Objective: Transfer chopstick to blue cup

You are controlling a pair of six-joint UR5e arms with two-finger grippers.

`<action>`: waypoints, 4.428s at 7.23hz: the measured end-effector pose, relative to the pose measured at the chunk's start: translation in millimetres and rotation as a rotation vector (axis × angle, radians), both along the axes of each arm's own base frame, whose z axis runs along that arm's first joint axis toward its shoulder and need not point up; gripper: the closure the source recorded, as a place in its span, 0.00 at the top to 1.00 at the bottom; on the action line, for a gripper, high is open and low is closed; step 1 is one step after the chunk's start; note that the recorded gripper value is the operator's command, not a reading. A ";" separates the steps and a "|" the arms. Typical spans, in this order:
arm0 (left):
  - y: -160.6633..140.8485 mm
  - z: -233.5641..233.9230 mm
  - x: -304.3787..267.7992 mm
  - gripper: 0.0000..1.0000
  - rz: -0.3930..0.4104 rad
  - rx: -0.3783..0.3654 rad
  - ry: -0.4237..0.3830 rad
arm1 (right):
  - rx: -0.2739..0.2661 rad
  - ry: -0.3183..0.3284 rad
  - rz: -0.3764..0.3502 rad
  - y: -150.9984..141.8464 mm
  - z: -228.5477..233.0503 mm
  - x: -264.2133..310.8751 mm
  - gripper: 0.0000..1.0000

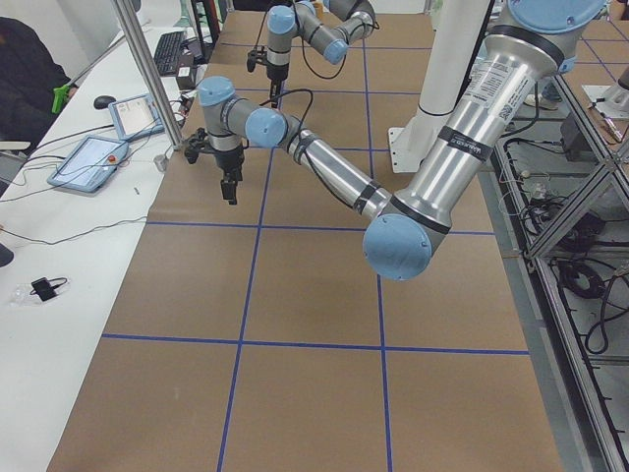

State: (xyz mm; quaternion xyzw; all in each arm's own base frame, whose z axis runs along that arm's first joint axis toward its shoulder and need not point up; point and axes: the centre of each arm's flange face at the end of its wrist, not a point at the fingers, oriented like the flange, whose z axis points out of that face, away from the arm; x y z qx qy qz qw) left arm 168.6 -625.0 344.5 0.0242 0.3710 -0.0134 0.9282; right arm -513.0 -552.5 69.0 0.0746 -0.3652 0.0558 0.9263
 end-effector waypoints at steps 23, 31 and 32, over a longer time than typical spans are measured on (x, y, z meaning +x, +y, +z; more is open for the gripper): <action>82.0 273.1 -248.1 0.99 0.015 0.148 -0.020 | -0.116 0.030 -0.178 58.0 578.0 618.0 1.00; 83.8 249.3 -231.4 0.99 0.006 0.114 -0.022 | -0.113 0.029 -0.175 59.1 575.9 618.2 1.00; 84.0 250.3 -231.4 0.99 0.006 0.112 -0.022 | -0.113 0.029 -0.175 59.1 575.8 618.3 1.00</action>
